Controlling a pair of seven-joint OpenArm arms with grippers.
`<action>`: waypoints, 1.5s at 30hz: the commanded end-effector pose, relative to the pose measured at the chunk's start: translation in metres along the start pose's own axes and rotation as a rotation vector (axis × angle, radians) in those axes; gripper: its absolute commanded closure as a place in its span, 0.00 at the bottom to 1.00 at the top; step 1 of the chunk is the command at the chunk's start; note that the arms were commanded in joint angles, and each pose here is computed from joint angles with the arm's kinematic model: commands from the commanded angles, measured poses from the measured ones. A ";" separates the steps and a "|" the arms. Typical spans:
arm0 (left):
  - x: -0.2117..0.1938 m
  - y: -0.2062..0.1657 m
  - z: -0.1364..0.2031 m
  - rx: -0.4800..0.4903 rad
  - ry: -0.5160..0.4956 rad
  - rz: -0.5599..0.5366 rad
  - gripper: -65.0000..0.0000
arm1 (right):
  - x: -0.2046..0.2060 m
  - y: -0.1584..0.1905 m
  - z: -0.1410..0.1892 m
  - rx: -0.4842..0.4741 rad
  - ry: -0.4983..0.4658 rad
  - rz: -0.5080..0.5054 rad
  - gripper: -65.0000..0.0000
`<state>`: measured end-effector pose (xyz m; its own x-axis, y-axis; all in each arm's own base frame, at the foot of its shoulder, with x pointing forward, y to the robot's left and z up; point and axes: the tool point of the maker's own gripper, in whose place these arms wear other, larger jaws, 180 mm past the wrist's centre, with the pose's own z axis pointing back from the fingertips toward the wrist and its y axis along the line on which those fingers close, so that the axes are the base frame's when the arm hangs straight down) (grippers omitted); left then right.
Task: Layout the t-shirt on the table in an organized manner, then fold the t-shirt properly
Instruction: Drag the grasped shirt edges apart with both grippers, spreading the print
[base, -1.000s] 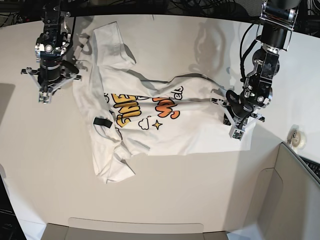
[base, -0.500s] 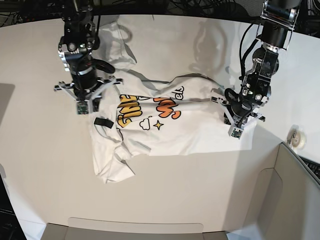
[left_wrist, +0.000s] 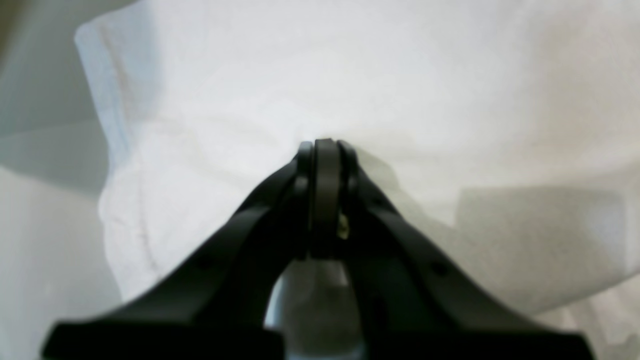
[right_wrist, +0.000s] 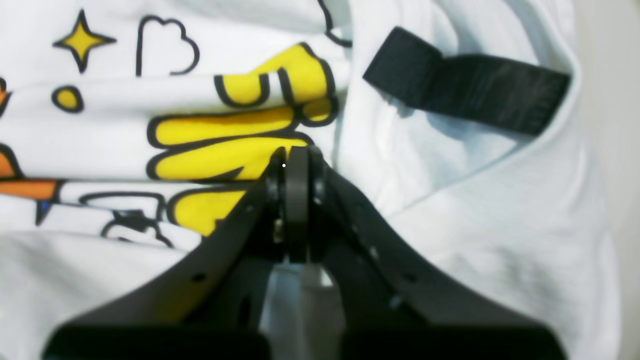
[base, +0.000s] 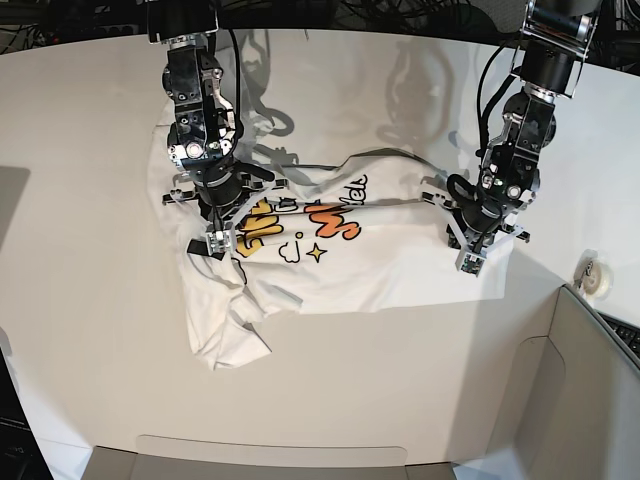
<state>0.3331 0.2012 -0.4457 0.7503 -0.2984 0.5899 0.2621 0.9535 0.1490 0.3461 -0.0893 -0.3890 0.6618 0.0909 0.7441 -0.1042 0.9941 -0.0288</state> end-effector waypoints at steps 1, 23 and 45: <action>-0.079 -0.008 0.005 -0.021 0.301 -0.027 1.00 | 0.014 -0.031 0.002 -0.108 -0.039 -0.005 1.00; -0.079 -0.005 0.005 -0.016 0.296 -0.031 1.00 | 0.041 -0.211 0.073 -0.836 -0.057 0.278 1.00; -0.051 0.021 0.016 0.032 0.226 -0.036 1.00 | -0.060 -0.122 0.063 -0.503 0.109 0.419 1.00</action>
<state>0.3252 0.2158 -0.4368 0.7689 -0.3167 0.5555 0.2691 0.9483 0.1682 0.2739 -0.2129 -0.3911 0.7042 0.4630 0.5382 -0.0438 0.7850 -0.6180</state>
